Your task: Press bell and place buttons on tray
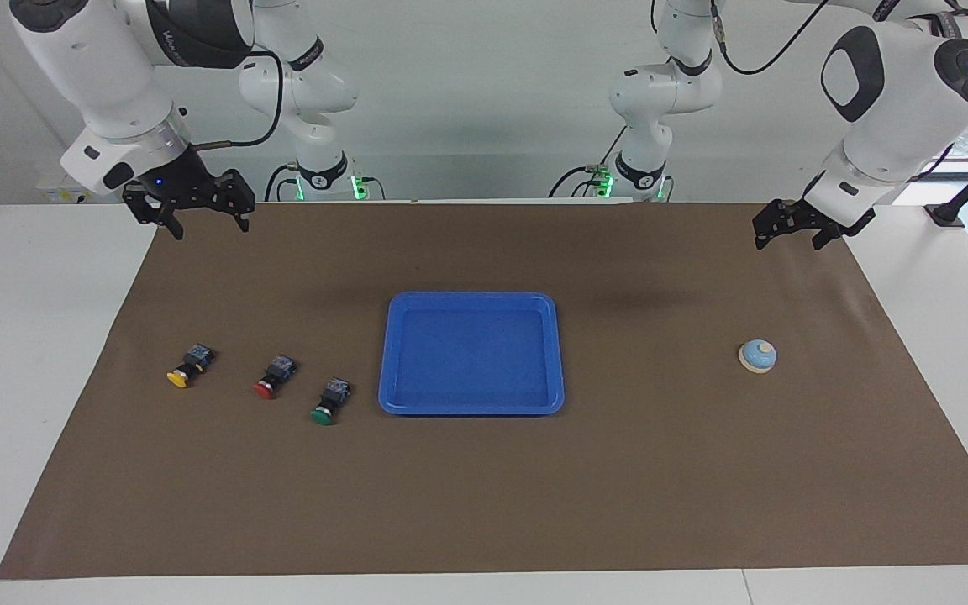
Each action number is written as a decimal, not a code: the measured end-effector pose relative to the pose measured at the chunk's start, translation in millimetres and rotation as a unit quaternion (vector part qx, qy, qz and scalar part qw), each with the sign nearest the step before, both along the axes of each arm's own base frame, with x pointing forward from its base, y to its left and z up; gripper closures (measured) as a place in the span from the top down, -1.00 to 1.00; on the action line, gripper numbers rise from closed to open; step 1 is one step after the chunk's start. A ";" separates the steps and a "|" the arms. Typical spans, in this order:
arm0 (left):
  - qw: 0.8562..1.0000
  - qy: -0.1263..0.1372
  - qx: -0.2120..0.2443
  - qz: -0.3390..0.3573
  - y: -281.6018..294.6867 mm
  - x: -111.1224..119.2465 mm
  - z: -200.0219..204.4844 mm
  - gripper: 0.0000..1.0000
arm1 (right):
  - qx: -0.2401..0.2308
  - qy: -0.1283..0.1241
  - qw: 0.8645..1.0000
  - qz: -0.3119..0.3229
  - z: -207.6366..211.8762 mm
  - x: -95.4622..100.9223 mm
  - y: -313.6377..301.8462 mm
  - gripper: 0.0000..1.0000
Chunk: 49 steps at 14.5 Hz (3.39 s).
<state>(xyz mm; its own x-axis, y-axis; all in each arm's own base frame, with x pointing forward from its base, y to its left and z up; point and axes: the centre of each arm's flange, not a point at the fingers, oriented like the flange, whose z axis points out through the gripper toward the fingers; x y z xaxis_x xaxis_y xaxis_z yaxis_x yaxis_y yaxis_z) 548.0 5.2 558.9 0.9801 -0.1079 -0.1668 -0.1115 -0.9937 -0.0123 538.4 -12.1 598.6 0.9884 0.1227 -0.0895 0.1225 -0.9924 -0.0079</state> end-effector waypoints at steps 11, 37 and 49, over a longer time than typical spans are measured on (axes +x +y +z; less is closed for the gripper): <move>1.000 -0.008 0.001 0.002 2.3 -8.0 10.3 1.00 | 0.000 0.000 1.000 0.000 0.0 0.0 -0.3 1.00; 1.000 -0.010 0.001 0.005 5.1 -9.2 12.8 1.00 | 0.002 -0.076 0.994 -0.081 -158.8 67.3 70.4 1.00; 1.000 -0.010 0.001 0.005 5.1 -9.2 12.9 1.00 | 0.009 -0.092 0.978 -0.189 -280.8 118.1 120.1 1.00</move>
<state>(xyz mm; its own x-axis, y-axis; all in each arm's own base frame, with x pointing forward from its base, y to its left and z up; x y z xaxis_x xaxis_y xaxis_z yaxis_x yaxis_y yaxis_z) 538.8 10.3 571.8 0.9842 -0.0977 -0.1475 -0.1012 -0.9947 -0.0162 656.5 108.0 317.8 0.9624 -0.2555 0.0921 -0.2529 -0.9667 -0.0387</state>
